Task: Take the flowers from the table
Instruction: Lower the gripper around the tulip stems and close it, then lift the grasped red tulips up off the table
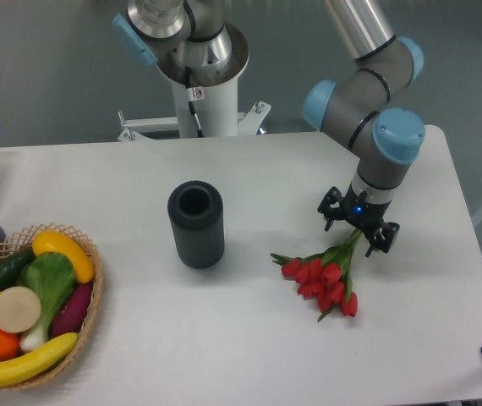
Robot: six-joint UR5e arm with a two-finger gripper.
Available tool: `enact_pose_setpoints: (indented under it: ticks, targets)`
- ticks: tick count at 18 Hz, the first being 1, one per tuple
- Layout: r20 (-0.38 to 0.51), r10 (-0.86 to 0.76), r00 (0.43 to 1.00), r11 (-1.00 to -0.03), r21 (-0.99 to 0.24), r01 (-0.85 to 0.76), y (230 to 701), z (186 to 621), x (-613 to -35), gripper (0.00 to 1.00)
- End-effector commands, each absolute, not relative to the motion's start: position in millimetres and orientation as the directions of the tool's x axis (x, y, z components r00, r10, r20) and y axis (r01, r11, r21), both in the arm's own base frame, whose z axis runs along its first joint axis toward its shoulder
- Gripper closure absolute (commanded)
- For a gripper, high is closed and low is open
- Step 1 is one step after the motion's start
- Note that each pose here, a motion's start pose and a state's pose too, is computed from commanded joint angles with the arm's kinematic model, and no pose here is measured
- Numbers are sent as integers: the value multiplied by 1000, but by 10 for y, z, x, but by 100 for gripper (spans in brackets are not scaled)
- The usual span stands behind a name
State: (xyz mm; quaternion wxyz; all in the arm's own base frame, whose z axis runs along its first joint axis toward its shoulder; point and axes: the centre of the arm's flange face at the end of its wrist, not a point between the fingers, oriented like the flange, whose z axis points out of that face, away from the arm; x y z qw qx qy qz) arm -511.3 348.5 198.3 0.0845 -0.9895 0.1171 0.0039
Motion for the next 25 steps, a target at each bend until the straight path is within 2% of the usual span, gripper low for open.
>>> enact_pose_setpoints:
  ticks: [4,7,11,12,16,18,21,25]
  targets:
    - [-19,-233,972,-958,-166,-232,3521,1935,-5080,1]
    - [-23,-233,972,-958,-166,-233,3523,1939,-5084,8]
    - [-24,-236,972,-957,-166,-236,3520,1930,-5076,25]
    - [-25,-234,972,-958,-166,-235,3512,1939,-5081,34]
    - [-28,-233,972,-958,-167,-234,3525,1964,-5088,51]
    - [-32,-231,972,-958,-167,-233,3518,1989,-5097,53]
    - [-37,-230,973,-958,-168,-232,3521,1998,-5105,63]
    - [-52,-229,972,-957,-170,-235,3543,2055,-5164,66]
